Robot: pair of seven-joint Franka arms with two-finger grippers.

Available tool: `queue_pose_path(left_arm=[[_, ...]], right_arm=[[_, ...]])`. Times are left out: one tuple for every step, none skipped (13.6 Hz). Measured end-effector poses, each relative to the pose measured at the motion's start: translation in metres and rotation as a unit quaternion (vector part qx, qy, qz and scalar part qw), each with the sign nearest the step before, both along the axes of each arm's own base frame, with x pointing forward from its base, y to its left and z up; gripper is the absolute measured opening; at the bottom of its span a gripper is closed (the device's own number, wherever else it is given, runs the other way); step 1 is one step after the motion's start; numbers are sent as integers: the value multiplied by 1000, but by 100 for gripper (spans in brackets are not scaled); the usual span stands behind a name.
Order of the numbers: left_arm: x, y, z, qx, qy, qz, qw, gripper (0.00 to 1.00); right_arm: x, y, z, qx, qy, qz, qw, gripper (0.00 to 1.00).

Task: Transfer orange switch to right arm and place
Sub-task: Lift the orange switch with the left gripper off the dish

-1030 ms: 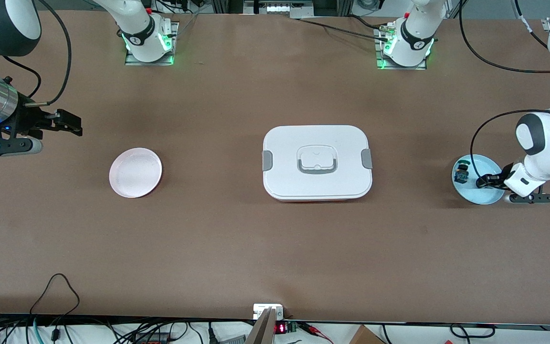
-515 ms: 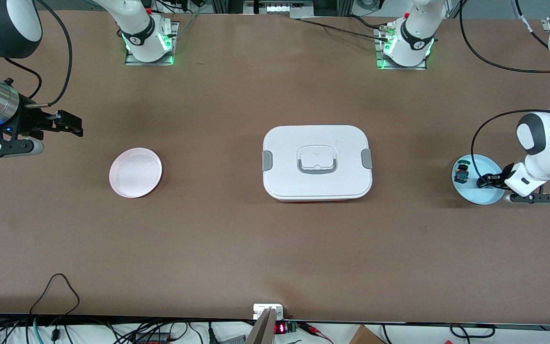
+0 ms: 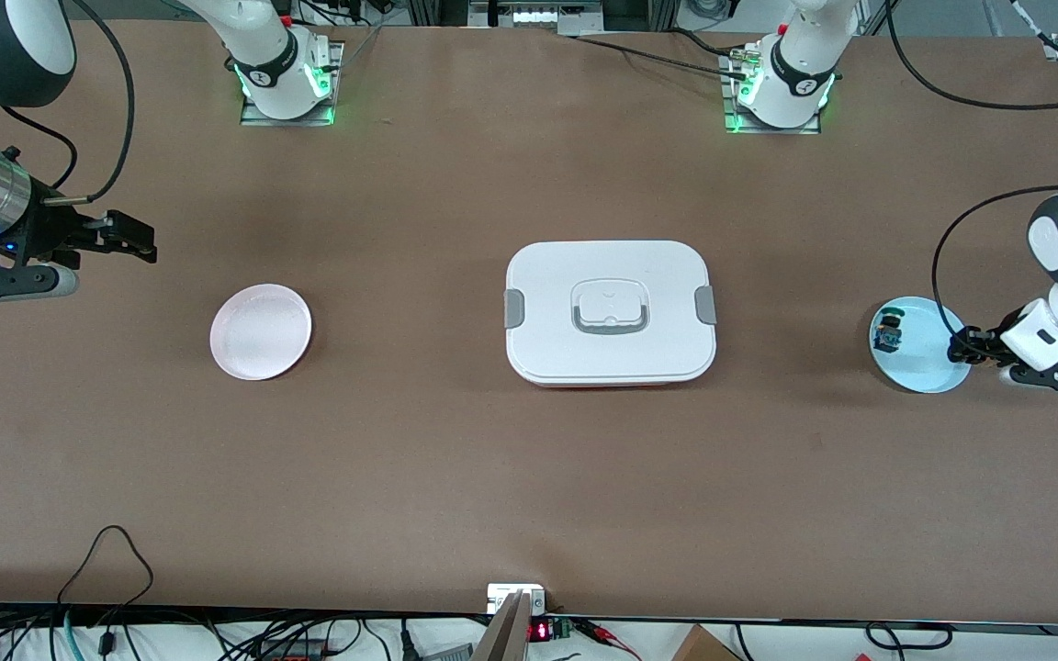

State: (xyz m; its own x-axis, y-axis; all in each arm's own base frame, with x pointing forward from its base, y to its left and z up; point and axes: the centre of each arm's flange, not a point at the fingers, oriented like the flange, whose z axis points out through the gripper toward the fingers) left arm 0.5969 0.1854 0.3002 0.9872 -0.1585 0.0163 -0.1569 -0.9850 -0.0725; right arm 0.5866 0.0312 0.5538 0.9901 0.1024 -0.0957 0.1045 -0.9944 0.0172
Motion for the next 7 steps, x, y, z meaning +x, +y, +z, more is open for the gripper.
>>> queue_pose_path(left_arm=[[4,-19,25,1,-6,-13,1000,71],[6,-38,53,-1,-14,-27,1000,71],[5,-56,83,-10,-19,-39,999,71],[2,-72,113,-20,-17,-48,999,71],[-2,-87,142,-27,-8,-56,998,71],[-5,-98,169,-33,4,-60,998,71],[-8,-107,194,-42,16,-63,997,71]], right_arm=[[0,0,1,0,-1,0,1000,100],[0,0,2,0,-2,0,1000,100],[0,-2,4,0,-4,-2,1000,100],[0,-4,9,1,-9,-4,1000,100],[0,-6,14,2,-14,-6,1000,100],[1,-6,19,3,-19,-6,1000,100],[1,-6,23,4,-23,-6,1000,100]])
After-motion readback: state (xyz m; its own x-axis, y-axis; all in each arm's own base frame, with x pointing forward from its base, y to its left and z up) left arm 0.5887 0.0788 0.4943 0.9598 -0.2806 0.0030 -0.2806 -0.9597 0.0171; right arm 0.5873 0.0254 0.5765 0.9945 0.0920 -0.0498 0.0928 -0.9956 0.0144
